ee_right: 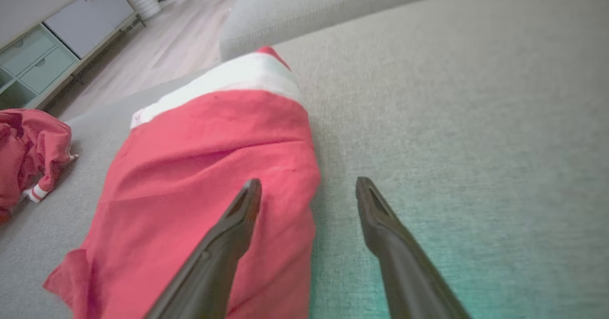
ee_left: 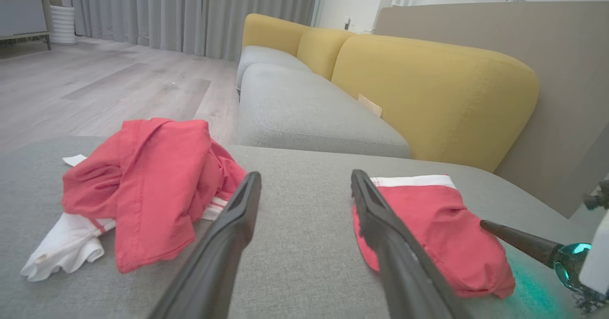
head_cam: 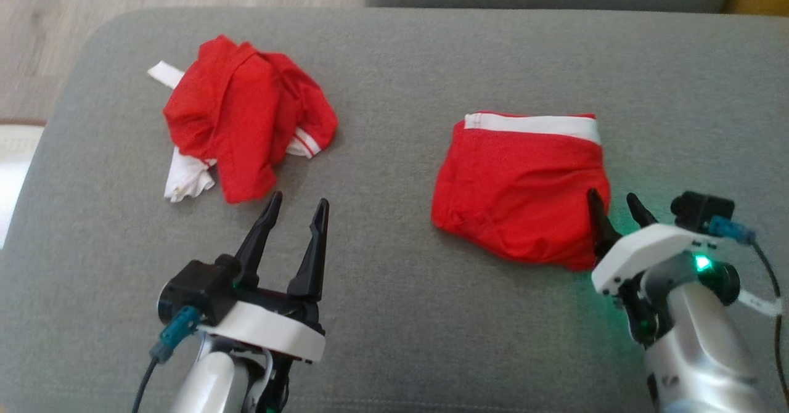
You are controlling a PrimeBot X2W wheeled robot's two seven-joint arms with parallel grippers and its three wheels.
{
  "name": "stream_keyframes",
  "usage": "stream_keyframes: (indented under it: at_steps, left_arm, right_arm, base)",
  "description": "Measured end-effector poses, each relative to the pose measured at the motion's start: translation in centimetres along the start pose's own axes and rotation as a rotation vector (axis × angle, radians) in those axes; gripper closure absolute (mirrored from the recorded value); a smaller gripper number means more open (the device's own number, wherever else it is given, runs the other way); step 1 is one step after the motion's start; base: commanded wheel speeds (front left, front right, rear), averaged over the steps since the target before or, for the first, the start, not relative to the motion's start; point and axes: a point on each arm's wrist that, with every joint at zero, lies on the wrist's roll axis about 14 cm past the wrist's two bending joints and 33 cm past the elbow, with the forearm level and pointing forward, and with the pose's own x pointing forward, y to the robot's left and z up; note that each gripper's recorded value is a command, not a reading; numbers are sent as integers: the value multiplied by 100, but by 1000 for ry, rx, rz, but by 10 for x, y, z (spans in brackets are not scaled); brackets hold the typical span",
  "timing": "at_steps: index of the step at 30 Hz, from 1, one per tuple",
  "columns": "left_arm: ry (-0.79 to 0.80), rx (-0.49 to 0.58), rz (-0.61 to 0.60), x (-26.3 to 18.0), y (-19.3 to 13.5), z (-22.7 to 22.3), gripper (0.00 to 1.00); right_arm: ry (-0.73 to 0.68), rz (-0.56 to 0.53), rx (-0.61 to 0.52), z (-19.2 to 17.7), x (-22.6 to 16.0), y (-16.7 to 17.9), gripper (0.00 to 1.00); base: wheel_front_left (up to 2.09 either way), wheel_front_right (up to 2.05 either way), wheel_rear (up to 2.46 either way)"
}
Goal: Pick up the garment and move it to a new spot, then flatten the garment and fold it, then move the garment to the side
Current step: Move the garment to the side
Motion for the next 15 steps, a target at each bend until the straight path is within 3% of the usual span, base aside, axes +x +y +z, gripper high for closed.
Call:
stream_keyframes:
  at_steps: [8, 14, 15]
  left_arm:
    - [15, 1, 35, 2, 12, -5, 0]
    - [32, -3, 33, 5, 13, -11, 0]
    - [33, -3, 30, 6, 12, -11, 0]
  right_arm:
    - [156, 32, 84, -22, 29, 15, 0]
    - [196, 58, 43, -27, 37, 22, 0]
    - [198, 61, 34, -27, 38, 23, 24]
  base:
    - [0, 0, 0]
    - [0, 0, 0]
    - [0, 0, 0]
